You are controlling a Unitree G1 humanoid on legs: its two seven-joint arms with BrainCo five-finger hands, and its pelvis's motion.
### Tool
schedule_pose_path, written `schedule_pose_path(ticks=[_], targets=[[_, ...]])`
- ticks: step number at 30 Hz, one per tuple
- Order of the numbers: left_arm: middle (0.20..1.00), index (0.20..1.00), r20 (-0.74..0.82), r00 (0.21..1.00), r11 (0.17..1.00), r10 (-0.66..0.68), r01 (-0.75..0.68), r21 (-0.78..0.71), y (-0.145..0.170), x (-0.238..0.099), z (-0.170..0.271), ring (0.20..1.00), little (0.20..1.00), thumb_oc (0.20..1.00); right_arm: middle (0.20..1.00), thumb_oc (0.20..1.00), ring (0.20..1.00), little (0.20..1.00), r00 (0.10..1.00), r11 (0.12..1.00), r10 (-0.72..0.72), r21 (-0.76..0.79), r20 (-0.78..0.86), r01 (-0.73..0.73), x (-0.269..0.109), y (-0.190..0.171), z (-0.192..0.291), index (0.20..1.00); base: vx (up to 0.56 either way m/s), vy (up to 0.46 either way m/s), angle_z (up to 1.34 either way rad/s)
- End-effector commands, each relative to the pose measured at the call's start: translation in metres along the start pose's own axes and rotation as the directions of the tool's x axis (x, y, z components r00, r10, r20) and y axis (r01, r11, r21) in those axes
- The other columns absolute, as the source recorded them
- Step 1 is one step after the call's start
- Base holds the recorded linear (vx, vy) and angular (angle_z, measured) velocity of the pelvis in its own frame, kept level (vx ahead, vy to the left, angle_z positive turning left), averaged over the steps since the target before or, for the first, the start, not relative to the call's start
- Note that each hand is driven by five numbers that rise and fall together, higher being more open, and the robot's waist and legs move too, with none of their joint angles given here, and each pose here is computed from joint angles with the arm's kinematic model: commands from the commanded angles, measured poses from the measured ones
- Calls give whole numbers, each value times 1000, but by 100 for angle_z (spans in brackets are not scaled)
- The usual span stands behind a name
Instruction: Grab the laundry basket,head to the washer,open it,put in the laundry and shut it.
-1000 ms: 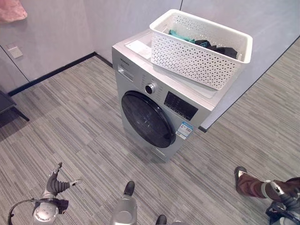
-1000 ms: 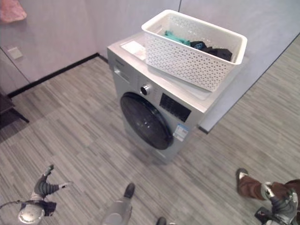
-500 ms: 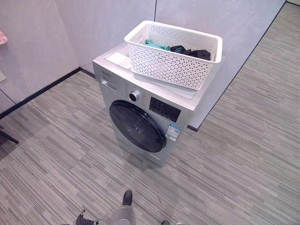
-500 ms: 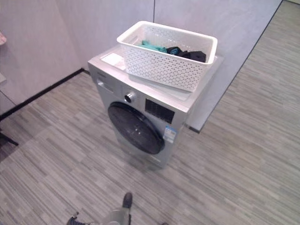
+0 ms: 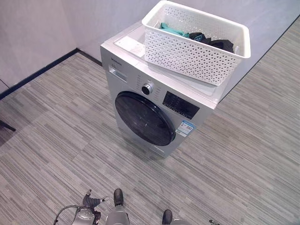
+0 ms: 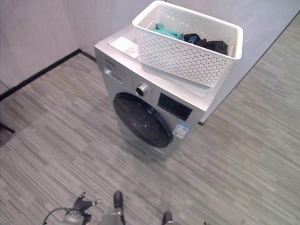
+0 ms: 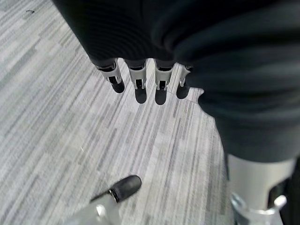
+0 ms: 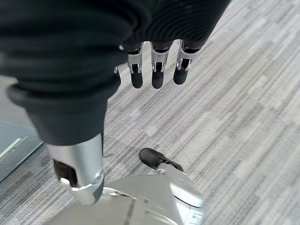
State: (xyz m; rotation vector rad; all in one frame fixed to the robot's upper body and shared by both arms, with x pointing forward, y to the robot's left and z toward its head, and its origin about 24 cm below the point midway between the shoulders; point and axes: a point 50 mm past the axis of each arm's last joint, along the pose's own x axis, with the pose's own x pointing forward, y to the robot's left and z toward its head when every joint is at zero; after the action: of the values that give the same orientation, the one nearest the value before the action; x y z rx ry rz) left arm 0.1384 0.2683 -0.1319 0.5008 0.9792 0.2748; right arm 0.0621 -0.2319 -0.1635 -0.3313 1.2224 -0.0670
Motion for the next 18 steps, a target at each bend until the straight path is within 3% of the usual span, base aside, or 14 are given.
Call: schedule_pose_path(ticks=[1,5,12,18], targets=[[1000,1000,20,1000,1000,-24,24,3,-11,-2,5,1000,1000,1000,1000,1000,1000,1000,996,996,-86,2,-1,86,1,-25,0,1000,12,33,6],[1000,1000,27,999,1000,-22,22,-7,-12,-2,7,1000,1000,1000,1000,1000,1000,1000,973,991,-127,59,191,118,0,-36,48,1000,19,63,-2],[1000,1000,34,998,997,-56,54,47,-14,-4,3,1000,1000,1000,1000,1000,1000,1000,953,987,-129,130,275,96,-3,-47,73,1000,136,217,2],[1000,1000,-3,999,997,-50,50,61,-12,-6,-9,1000,1000,1000,1000,1000,1000,1000,885,991,-122,108,449,82,-13,-44,121,1000,141,201,12]])
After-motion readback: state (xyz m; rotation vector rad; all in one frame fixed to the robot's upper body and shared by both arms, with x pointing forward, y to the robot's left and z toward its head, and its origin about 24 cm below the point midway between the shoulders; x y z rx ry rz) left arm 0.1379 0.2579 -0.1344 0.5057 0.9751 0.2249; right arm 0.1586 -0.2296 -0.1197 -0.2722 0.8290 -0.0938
